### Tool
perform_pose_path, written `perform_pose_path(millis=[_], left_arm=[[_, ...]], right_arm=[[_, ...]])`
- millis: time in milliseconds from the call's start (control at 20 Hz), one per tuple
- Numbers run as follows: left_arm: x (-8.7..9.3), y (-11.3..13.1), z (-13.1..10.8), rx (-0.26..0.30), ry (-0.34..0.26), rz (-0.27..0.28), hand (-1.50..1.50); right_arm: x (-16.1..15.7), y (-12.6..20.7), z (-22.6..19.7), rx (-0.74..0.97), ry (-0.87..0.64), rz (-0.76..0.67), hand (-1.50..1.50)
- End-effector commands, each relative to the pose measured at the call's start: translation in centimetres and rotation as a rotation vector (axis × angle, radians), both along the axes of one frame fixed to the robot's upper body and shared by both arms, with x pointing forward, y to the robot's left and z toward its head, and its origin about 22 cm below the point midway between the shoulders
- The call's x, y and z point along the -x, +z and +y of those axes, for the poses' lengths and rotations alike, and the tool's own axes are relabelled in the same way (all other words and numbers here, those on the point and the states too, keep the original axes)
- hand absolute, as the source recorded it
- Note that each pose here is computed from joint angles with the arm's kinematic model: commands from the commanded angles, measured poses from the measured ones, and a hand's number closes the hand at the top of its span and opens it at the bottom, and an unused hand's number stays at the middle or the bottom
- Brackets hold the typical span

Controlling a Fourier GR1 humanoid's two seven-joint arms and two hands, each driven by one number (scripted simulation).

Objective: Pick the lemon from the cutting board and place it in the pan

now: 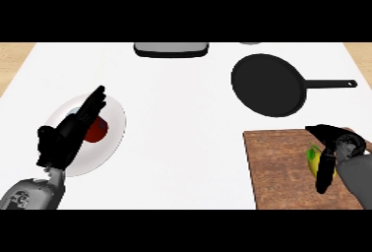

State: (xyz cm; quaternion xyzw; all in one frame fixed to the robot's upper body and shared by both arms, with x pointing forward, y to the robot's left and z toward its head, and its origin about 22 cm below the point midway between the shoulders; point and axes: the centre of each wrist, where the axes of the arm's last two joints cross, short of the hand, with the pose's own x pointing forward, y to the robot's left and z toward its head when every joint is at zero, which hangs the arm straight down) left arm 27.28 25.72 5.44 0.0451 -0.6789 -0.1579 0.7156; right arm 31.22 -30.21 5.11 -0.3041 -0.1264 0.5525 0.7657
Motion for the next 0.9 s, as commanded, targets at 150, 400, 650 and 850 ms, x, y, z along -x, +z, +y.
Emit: perform_pose_path(millis=[150, 400, 650, 850], left_arm=[[-0.4, -0.7, -1.2, 0.011, -0.021, 0.015, 0.0], [0.1, -0.9, 0.0, 0.002, 0.005, 0.003, 0.0], [-0.3, -0.4, 0.4, -0.006, -0.003, 0.013, 0.0], [0.6, -0.9, 0.4, 0.009, -0.002, 0.009, 0.0]], right_arm=[[-1.0, -1.9, 0.5, -0.038, 0.103, 0.077, 1.5], [0.4, -3.2, 1.3, -0.047, 0.098, 0.08, 1.5], [1.9, -0.8, 0.7, -0.039, 0.122, 0.007, 1.5], [-0.4, 1.4, -0.2, -0.034, 0.131, -0.125, 1.5]])
